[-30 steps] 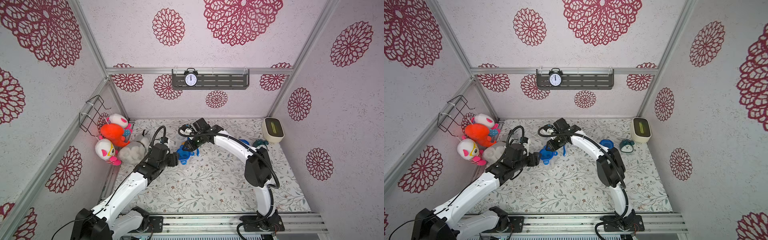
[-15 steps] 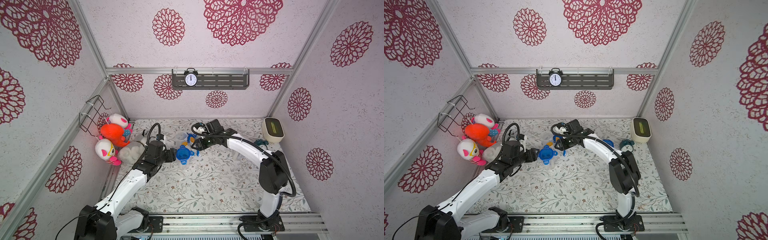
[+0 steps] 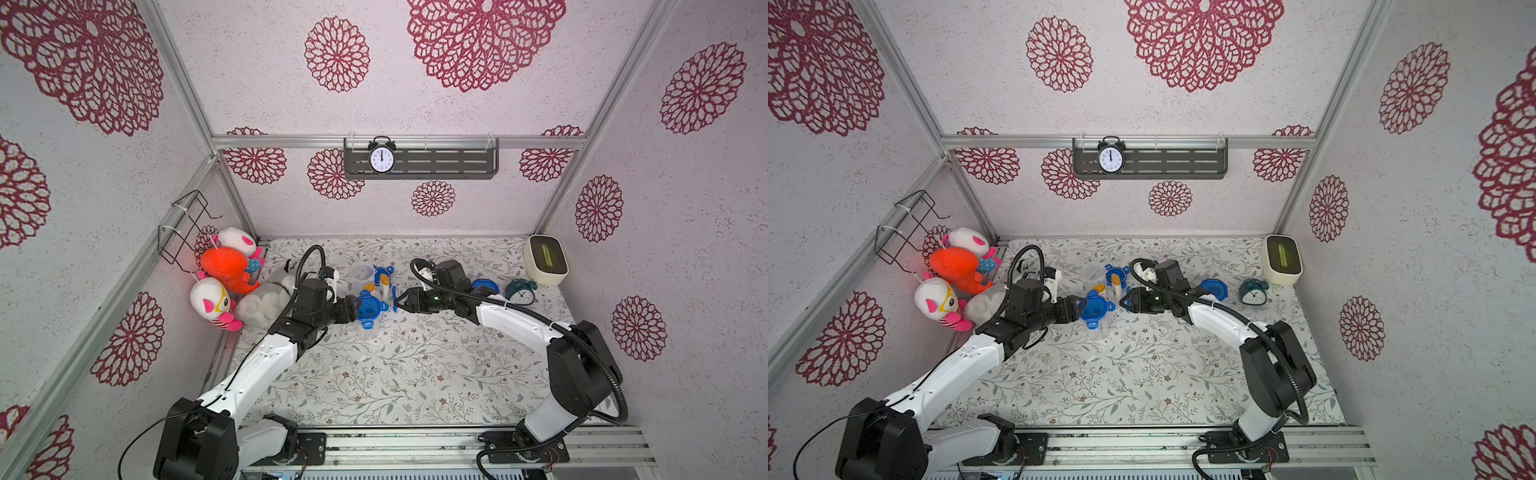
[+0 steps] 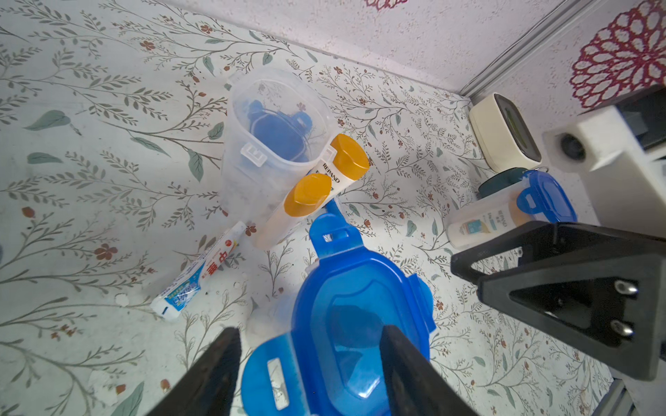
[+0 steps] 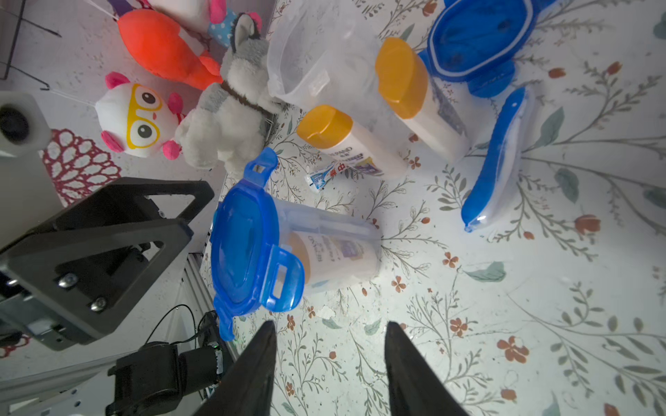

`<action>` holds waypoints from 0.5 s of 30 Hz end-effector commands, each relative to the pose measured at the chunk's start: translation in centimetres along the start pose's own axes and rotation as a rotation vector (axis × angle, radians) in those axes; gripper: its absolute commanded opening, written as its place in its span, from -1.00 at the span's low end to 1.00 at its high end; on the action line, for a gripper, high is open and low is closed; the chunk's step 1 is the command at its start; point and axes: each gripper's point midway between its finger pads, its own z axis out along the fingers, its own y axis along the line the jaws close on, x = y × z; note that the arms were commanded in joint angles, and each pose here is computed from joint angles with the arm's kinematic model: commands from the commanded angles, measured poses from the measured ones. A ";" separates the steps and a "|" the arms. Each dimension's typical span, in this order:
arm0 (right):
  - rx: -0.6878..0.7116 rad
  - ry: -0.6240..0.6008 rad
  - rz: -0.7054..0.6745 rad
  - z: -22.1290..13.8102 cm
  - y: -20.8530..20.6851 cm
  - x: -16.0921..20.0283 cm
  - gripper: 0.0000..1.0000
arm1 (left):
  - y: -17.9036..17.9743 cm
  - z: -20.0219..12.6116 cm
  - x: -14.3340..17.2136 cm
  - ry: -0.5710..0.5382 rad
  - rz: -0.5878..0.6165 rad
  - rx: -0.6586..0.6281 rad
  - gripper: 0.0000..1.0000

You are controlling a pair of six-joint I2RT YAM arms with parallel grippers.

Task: Pack away toiletry kits
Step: Close the fastener on the container.

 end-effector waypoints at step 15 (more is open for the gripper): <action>-0.215 0.010 0.135 0.3 4.9 0.3 0.01 | -0.4 0.6 -0.5 -0.019 -0.006 0.043 0.31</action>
